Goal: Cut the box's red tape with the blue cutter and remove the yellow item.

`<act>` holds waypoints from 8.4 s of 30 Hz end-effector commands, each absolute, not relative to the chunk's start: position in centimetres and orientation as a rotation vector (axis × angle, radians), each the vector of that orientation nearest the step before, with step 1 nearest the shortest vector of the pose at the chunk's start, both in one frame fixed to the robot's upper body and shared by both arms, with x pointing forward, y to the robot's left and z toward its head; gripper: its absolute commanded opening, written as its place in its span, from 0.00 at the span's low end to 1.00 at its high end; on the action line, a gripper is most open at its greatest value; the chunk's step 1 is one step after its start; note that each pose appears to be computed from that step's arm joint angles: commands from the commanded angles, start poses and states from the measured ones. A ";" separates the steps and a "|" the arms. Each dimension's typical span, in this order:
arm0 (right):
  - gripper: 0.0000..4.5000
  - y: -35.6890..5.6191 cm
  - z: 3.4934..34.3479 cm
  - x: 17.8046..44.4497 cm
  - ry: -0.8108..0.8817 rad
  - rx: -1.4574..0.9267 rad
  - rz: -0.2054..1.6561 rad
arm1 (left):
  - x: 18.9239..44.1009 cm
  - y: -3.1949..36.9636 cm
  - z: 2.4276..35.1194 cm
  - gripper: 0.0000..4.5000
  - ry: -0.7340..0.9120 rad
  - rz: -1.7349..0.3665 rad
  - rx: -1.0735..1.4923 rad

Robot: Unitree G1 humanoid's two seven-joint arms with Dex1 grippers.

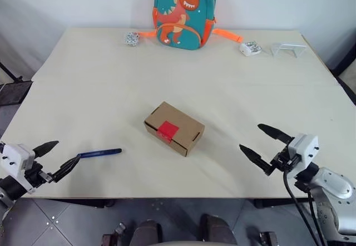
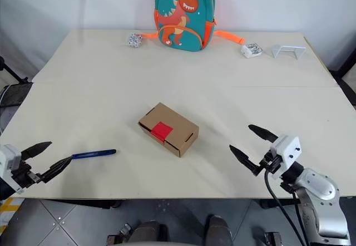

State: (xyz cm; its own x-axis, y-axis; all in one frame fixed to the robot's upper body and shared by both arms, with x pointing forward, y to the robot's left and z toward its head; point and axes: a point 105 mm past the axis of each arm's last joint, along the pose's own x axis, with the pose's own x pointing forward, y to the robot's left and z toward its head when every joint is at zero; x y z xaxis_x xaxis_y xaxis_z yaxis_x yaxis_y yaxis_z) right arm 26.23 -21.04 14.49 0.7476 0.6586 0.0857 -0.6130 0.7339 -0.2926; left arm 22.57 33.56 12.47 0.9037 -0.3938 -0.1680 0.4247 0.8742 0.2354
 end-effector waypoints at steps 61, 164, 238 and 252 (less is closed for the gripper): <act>0.00 -19.3 14.7 33.6 0.052 -0.459 0.562 | 28.2 17.4 19.8 0.00 0.184 -1.220 -0.002; 0.00 -11.5 18.7 41.5 -0.100 -0.318 0.995 | 31.0 8.1 15.3 0.00 0.306 -1.260 0.056; 1.00 -10.5 20.1 21.6 -0.375 -0.200 1.473 | 26.3 31.5 8.5 0.21 0.481 -1.079 0.546; 1.00 -11.1 20.0 21.8 -0.356 -0.217 1.469 | 27.4 27.2 11.1 0.21 0.341 -1.194 0.575</act>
